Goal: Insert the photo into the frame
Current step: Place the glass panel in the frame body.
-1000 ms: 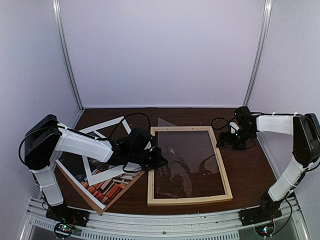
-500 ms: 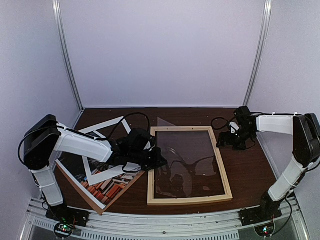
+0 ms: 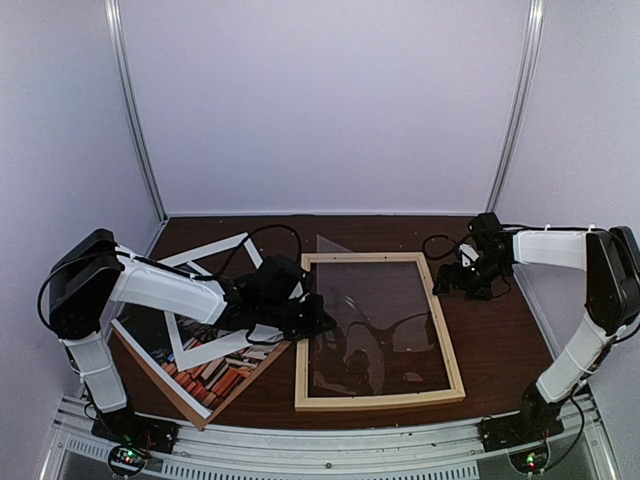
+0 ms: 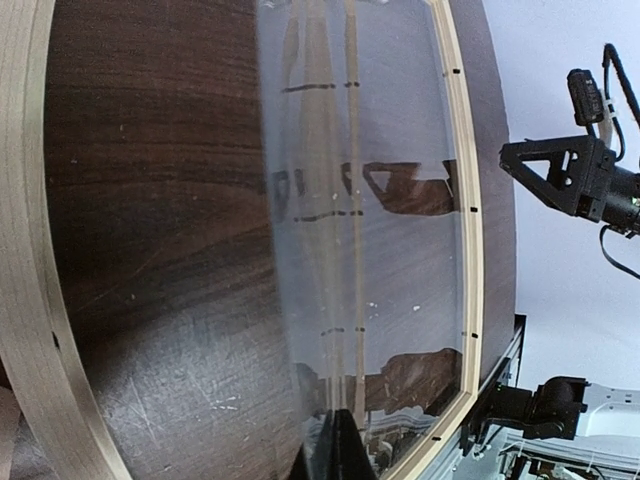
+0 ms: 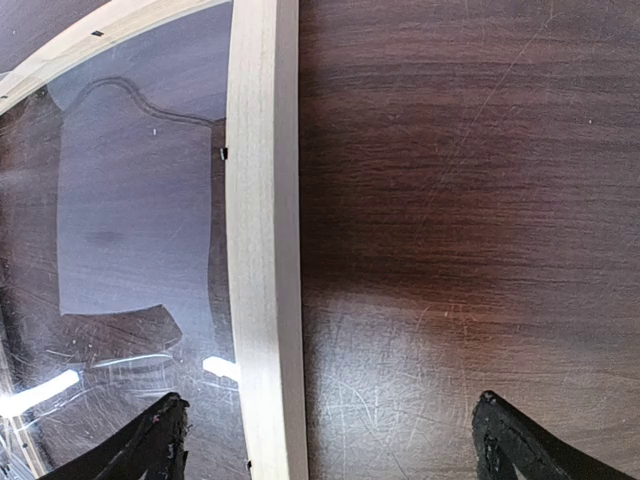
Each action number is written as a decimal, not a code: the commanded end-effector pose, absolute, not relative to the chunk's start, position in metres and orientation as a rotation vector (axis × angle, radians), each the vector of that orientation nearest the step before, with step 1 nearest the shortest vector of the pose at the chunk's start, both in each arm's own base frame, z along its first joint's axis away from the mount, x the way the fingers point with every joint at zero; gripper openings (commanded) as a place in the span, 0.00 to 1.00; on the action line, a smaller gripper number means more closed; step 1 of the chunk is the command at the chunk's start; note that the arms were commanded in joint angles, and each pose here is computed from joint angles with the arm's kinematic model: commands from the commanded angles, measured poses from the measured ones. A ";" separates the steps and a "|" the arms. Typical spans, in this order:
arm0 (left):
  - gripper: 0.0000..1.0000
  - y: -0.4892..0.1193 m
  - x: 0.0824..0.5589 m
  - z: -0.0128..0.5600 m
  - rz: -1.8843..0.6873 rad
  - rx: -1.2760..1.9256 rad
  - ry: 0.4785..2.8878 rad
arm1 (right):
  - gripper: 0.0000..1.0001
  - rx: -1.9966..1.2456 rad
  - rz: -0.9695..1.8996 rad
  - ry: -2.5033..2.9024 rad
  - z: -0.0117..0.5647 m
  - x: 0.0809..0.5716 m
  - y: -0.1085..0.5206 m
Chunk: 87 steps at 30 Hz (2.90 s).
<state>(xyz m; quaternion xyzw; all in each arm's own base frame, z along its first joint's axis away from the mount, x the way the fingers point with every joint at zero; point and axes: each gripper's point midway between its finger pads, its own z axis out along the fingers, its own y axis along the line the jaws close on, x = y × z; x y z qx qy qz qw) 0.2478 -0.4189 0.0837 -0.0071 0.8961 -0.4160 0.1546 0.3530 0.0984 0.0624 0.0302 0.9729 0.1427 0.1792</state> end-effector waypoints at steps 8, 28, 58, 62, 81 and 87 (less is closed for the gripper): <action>0.00 -0.436 0.254 0.094 -1.213 0.085 2.517 | 0.98 0.074 0.407 2.730 0.070 0.361 0.098; 0.28 -0.436 0.251 0.087 -1.188 0.103 2.555 | 0.98 0.066 0.428 2.724 0.073 0.360 0.101; 0.60 -0.436 0.248 0.071 -1.123 0.116 2.618 | 0.94 -0.328 0.848 2.653 0.090 0.350 0.275; 0.61 -0.435 0.247 0.069 -1.117 0.114 2.622 | 0.93 -0.339 0.896 2.672 0.080 0.347 0.288; 0.73 -0.425 0.247 0.077 -1.090 0.114 2.598 | 0.93 -0.338 0.808 2.759 0.048 0.343 0.277; 0.76 -0.418 0.248 0.081 -1.048 0.118 2.593 | 0.93 -0.341 0.791 2.764 0.048 0.344 0.274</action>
